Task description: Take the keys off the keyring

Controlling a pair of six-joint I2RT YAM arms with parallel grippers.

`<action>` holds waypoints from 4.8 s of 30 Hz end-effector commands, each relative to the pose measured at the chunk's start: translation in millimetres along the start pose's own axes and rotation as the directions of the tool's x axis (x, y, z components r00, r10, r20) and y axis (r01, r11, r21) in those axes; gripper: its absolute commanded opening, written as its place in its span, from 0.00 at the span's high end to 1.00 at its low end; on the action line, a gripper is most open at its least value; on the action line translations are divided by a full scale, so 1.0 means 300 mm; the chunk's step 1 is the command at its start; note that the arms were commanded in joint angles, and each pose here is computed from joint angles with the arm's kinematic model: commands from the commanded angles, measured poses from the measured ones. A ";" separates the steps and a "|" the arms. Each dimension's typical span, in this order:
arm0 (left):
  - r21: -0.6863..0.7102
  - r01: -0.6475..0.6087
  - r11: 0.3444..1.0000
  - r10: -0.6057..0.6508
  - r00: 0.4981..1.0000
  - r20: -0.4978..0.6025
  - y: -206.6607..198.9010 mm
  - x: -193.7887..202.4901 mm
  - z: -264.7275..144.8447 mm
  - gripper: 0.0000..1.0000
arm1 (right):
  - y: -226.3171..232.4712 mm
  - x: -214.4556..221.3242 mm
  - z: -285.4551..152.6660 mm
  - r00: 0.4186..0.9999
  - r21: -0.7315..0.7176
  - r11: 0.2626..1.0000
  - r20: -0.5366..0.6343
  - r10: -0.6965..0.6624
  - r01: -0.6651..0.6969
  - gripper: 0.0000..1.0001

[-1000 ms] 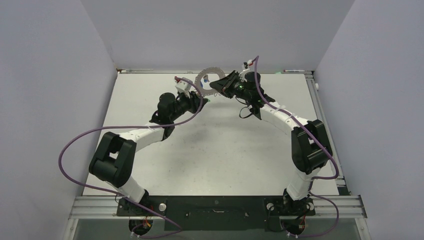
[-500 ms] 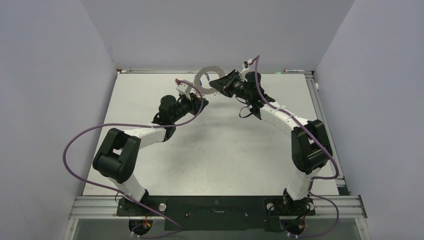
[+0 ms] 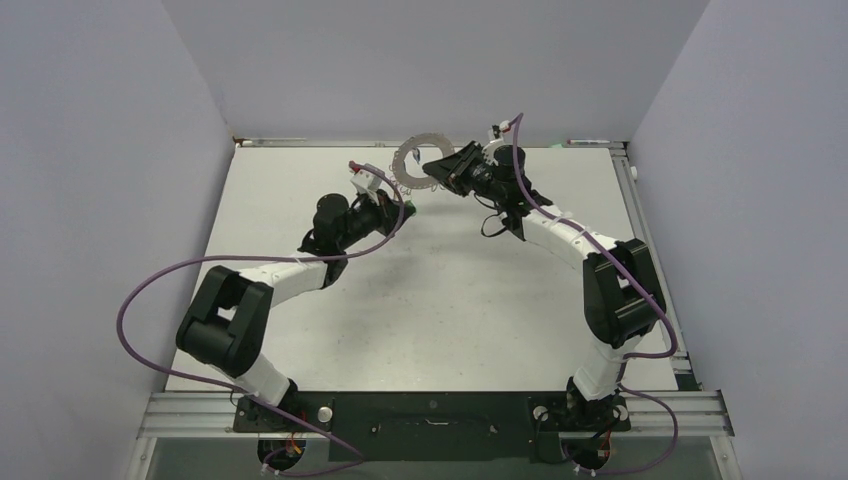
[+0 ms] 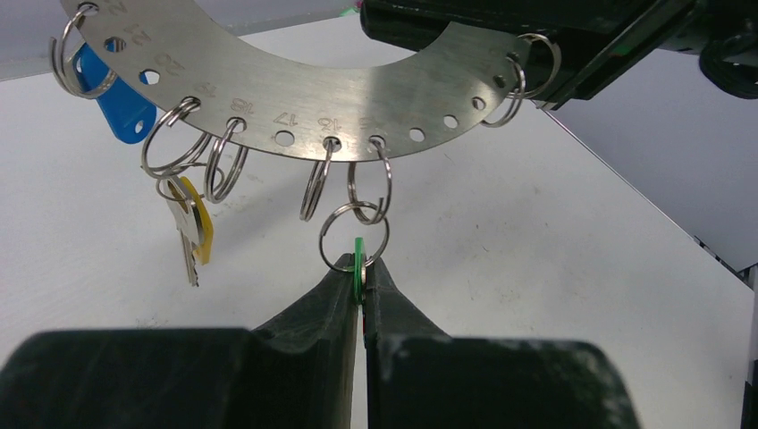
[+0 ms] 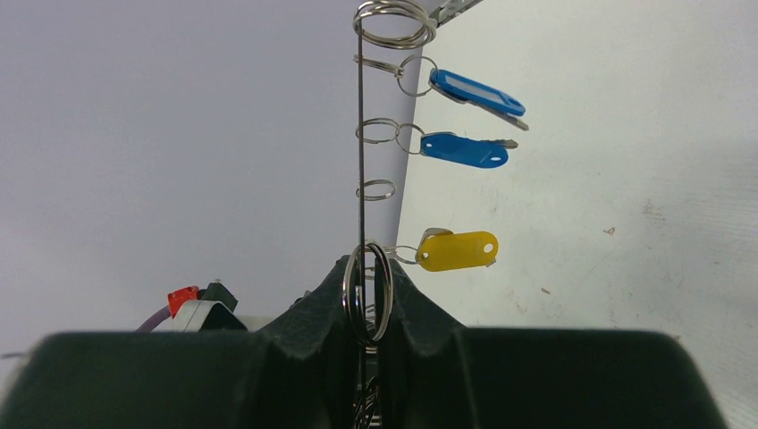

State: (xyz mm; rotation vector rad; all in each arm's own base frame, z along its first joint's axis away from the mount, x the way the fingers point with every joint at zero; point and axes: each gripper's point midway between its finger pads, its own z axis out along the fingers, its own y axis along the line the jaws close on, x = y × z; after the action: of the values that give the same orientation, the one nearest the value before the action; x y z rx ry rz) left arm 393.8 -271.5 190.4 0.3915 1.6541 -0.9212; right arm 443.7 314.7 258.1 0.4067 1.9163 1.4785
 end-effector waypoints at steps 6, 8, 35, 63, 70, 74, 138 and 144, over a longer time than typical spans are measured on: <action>-0.036 -0.041 0.998 0.031 0.967 -0.254 -0.019 0.017 -0.076 1.00 | -0.028 0.015 -0.033 0.997 -0.048 0.996 0.018 -0.078 0.078 0.95; -0.038 -0.043 0.998 0.031 0.957 -0.289 -0.023 0.029 -0.099 1.00 | -0.058 0.041 -0.040 0.996 -0.036 0.996 -0.003 -0.087 0.086 0.95; 0.018 0.208 0.978 -0.128 0.662 -0.738 -0.126 0.345 -0.295 1.00 | -0.428 0.425 -0.275 0.869 0.004 0.969 -0.444 -0.218 0.245 0.39; 0.244 -0.309 0.919 0.357 0.394 -0.847 -0.007 0.112 -0.460 1.00 | -0.143 0.020 -0.439 0.559 -0.315 0.593 -0.200 -0.805 0.741 0.11; 0.415 -0.604 0.680 0.653 0.241 -0.718 0.036 -0.080 -0.427 1.00 | -0.092 -0.118 -0.459 0.494 -0.229 0.511 -0.134 -0.859 0.828 0.03; 0.468 -0.731 0.497 0.773 0.128 -0.621 0.035 -0.165 -0.405 1.00 | -0.070 -0.187 -0.452 0.441 -0.173 0.455 -0.115 -0.890 0.873 0.10; -0.288 -0.804 -0.520 0.613 -0.587 0.529 -0.579 -0.224 -0.487 1.00 | 0.177 0.434 -0.453 0.136 -0.795 -0.045 0.159 -0.978 0.606 0.47; -0.326 -0.787 -0.525 0.568 -0.608 0.554 -0.602 -0.209 -0.496 1.00 | 0.202 0.507 -0.491 0.121 -0.840 -0.086 0.177 -0.977 0.535 0.53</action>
State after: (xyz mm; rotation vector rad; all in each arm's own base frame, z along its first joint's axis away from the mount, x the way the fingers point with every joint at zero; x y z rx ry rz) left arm 207.0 -259.9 294.4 1.5502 -0.0577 0.2702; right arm 247.5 314.1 260.8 -1.5153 1.2056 1.2269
